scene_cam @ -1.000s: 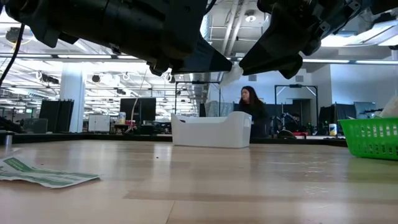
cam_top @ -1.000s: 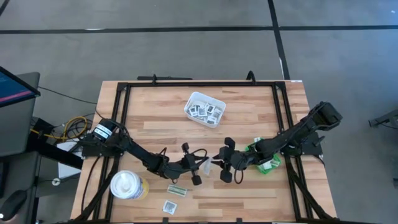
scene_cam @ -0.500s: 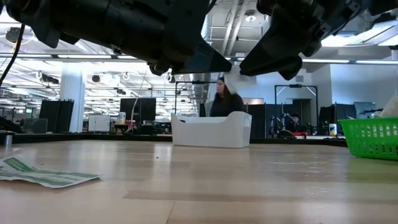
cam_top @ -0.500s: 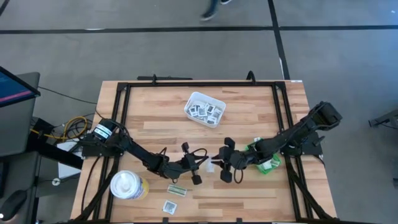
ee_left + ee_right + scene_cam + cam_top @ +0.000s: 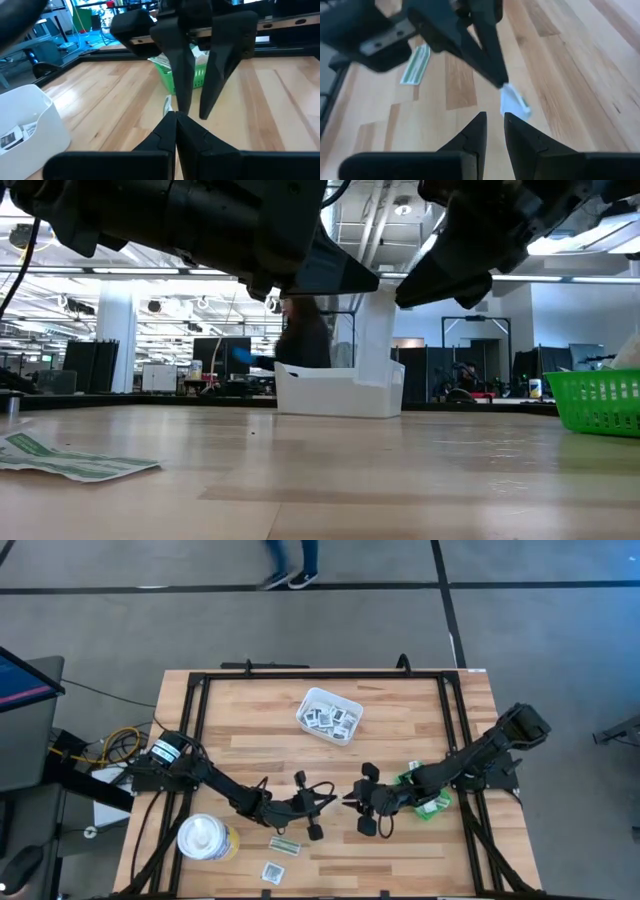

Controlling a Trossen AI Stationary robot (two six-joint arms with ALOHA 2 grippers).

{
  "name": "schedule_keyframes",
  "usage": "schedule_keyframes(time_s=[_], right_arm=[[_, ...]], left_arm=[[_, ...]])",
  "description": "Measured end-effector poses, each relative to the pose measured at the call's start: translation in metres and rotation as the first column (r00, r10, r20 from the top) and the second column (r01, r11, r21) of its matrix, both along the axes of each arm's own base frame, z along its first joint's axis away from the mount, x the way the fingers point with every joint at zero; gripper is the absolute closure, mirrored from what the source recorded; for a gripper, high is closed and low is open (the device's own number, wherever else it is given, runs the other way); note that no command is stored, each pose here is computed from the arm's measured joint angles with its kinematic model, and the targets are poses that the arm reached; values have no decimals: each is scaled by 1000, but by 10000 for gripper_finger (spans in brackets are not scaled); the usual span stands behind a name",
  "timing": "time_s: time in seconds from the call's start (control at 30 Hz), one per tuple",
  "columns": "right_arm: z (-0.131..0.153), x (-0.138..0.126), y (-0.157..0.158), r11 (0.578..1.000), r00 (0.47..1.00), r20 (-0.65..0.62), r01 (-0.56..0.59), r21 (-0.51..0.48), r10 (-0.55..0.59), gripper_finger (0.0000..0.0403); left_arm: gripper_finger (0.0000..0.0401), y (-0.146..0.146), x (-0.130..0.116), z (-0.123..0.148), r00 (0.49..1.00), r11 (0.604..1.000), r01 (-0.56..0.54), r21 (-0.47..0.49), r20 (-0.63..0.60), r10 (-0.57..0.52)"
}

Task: Pick & Place First Aid Supplies
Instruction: Put the bandage pack into the green bin

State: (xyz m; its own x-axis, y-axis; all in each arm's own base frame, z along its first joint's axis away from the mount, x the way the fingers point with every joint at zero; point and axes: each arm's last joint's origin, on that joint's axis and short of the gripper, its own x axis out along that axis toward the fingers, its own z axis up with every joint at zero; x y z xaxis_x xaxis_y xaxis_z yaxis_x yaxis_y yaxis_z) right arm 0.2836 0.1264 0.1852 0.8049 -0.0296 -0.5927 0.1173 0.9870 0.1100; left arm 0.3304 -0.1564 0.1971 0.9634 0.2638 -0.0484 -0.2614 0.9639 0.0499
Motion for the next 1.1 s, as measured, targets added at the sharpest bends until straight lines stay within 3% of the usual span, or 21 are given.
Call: schedule_keyframes(time_s=[0.17,0.4,0.6,0.87,1.1], right_arm=[[-3,-4,0,1000,999,-43,-11,-30,10,342],[-2,0,-7,1000,999,-35,15,-26,-16,342],[0,1,-5,1000,1000,-11,8,-13,-8,342],[4,2,2,994,994,28,-101,-42,103,344],[3,3,-1,991,991,9,-130,-19,131,397]], left_arm=[[396,0,0,0,1000,1000,-9,7,-3,9],[396,-5,0,0,995,995,99,17,-11,-99],[396,-3,1,0,996,995,94,12,-9,-94],[396,-3,1,0,996,996,94,2,-6,-94],[396,-3,0,0,995,995,95,-13,-2,-95]])
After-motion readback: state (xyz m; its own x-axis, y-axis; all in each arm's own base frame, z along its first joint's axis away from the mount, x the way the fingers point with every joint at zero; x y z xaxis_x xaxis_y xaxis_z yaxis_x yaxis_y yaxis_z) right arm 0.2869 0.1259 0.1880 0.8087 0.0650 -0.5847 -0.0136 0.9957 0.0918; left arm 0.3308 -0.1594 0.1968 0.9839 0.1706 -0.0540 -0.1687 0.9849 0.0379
